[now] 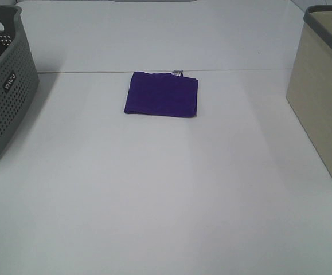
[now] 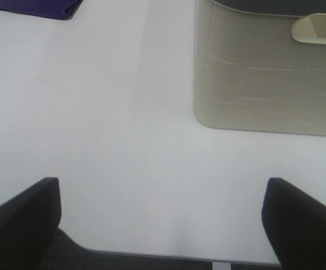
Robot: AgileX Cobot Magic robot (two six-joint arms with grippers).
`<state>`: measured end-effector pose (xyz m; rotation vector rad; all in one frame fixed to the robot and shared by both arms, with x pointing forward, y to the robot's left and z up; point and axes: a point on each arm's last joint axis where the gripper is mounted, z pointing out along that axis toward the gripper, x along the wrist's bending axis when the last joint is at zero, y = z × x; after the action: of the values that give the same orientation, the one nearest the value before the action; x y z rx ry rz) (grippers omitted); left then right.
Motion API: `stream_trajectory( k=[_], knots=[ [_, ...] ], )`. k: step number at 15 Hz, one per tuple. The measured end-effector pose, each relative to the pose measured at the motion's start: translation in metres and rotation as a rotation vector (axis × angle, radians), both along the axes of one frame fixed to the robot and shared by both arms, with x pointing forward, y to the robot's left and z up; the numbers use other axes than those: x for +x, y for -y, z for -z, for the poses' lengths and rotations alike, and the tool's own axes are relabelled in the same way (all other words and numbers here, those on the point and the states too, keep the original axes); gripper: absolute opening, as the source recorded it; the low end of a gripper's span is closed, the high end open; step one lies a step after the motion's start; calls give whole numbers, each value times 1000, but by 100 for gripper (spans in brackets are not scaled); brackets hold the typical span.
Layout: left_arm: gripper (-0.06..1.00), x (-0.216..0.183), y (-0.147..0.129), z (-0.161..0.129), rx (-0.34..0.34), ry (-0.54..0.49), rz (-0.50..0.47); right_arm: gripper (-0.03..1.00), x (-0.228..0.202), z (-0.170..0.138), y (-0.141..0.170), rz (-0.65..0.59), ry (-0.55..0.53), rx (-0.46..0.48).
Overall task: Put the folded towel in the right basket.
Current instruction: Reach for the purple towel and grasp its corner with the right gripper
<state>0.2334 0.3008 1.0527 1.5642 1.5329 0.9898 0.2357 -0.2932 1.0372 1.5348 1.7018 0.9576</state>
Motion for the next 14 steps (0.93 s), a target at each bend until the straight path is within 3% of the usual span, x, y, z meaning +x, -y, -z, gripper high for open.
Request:
stream_trajectory(
  k=[14],
  knots=[
    [99, 0, 0, 0, 0, 0, 0, 93, 0, 0, 0, 0, 0, 0]
  ],
)
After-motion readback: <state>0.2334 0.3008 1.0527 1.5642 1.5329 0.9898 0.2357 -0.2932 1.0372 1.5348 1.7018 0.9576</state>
